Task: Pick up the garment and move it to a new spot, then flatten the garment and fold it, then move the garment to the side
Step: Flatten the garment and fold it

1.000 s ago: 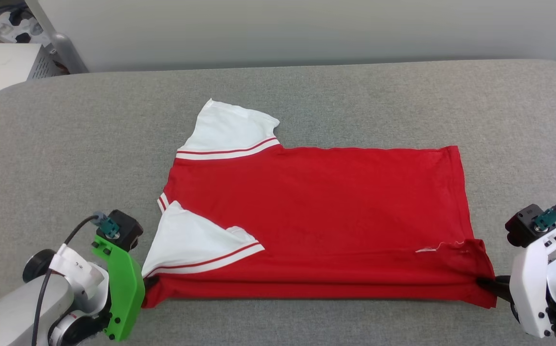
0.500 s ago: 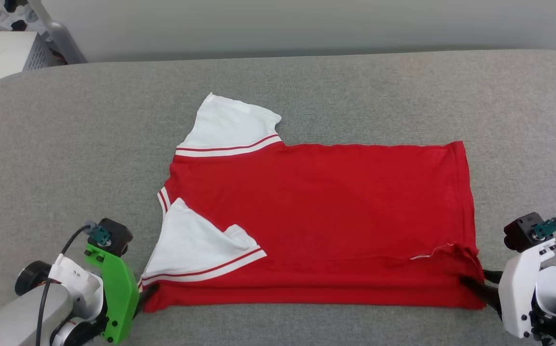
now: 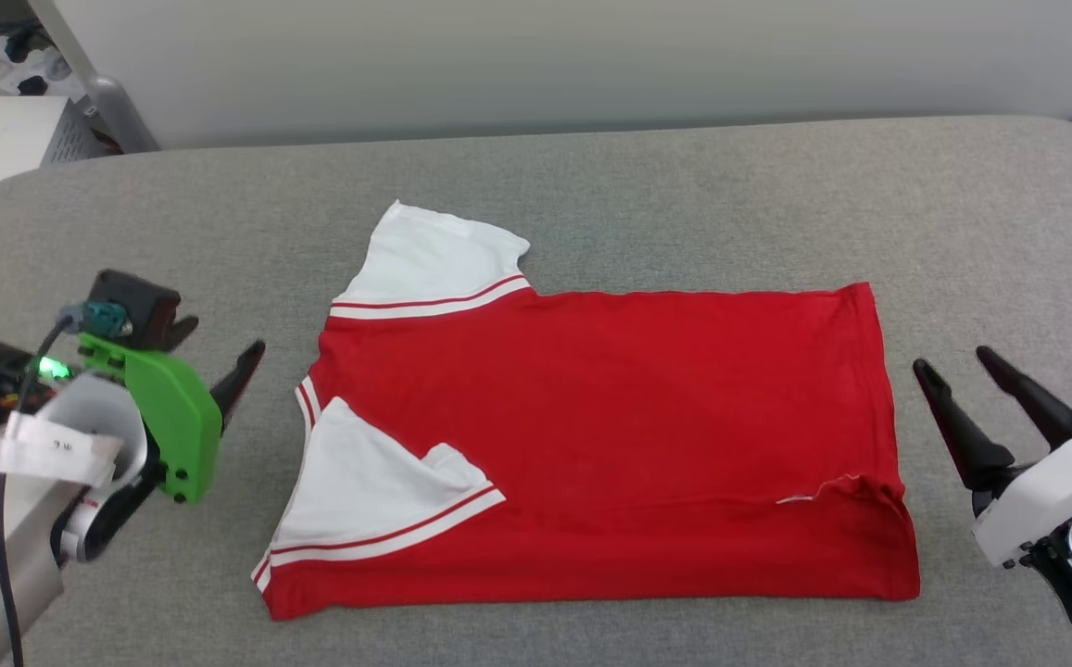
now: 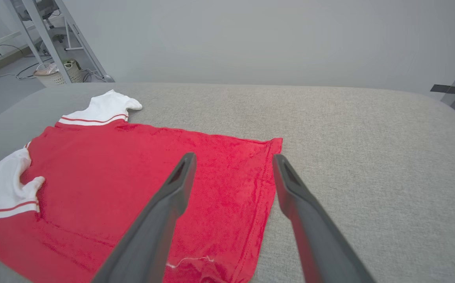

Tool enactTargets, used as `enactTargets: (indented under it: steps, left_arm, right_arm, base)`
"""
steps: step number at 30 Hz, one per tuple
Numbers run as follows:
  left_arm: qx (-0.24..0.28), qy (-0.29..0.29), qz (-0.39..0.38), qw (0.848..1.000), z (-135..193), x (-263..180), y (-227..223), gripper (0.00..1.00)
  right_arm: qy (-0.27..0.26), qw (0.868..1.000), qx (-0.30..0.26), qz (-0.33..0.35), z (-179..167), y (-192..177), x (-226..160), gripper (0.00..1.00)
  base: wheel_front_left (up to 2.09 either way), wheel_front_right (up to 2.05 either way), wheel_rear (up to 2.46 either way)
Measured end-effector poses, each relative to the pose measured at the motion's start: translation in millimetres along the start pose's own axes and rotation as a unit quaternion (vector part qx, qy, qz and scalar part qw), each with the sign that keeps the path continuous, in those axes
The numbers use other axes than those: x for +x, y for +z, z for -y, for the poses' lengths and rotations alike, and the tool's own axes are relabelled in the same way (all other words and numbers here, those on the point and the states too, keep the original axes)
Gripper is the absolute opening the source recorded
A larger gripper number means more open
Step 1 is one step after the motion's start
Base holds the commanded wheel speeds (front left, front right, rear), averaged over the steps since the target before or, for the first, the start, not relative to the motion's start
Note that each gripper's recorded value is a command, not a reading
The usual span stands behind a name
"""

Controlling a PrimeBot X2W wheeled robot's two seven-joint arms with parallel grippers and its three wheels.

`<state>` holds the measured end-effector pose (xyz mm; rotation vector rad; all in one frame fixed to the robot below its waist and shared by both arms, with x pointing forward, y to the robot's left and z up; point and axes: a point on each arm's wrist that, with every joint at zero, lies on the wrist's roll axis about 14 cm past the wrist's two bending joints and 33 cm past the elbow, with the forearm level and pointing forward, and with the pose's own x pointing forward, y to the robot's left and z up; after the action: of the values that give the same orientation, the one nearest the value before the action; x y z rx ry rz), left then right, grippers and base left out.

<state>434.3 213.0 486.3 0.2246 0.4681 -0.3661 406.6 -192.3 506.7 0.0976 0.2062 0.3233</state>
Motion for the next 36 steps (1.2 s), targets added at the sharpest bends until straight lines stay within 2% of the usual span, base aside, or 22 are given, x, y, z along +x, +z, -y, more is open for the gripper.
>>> enactTargets:
  steps: [4,7,10,16,22,27,31,36]
  left_arm:
    - [0.019,0.014,0.045,0.999,-11.7,22.8,38.9,1.0]
    - [0.024,0.008,0.047,0.999,-16.0,43.8,56.7,1.0]
    - [0.01,-0.012,0.023,1.0,-16.0,68.8,68.6,1.0]
    - [0.0,-0.056,-0.076,0.995,-9.1,117.9,79.0,1.0]
    - [-0.013,-0.076,-0.203,0.976,-1.4,163.9,61.6,1.0]
    - [-0.019,-0.082,-0.257,0.963,3.9,198.3,38.0,1.0]
    - [-0.014,-0.09,-0.307,0.947,11.8,219.9,1.7,1.0]
    - [-0.013,-0.1,-0.339,0.936,15.0,238.8,-23.1,1.0]
  right_arm:
    - [-0.024,0.997,0.008,0.07,0.7,18.9,0.2,1.0]
    - [-0.03,0.996,0.013,0.087,-2.3,20.9,1.2,1.0]
    - [-0.029,0.996,0.014,0.086,-5.2,18.0,3.9,1.0]
    - [-0.03,0.996,0.017,0.079,-4.1,10.8,13.8,1.0]
    - [-0.036,0.997,0.019,0.07,5.8,-1.0,30.7,1.0]
    - [-0.043,0.998,0.019,0.051,15.8,-18.4,41.8,1.0]
    - [-0.055,0.998,0.017,0.031,27.0,-34.8,45.2,1.0]
    - [-0.07,0.997,0.013,0.008,40.7,-51.9,45.6,1.0]
  base:
    - [0.0,0.0,0.0]
    - [0.0,0.0,0.0]
    - [0.0,0.0,0.0]
    - [0.0,0.0,0.0]
    - [0.0,0.0,0.0]
    - [0.0,0.0,0.0]
    - [0.0,0.0,0.0]
    - [0.0,0.0,0.0]
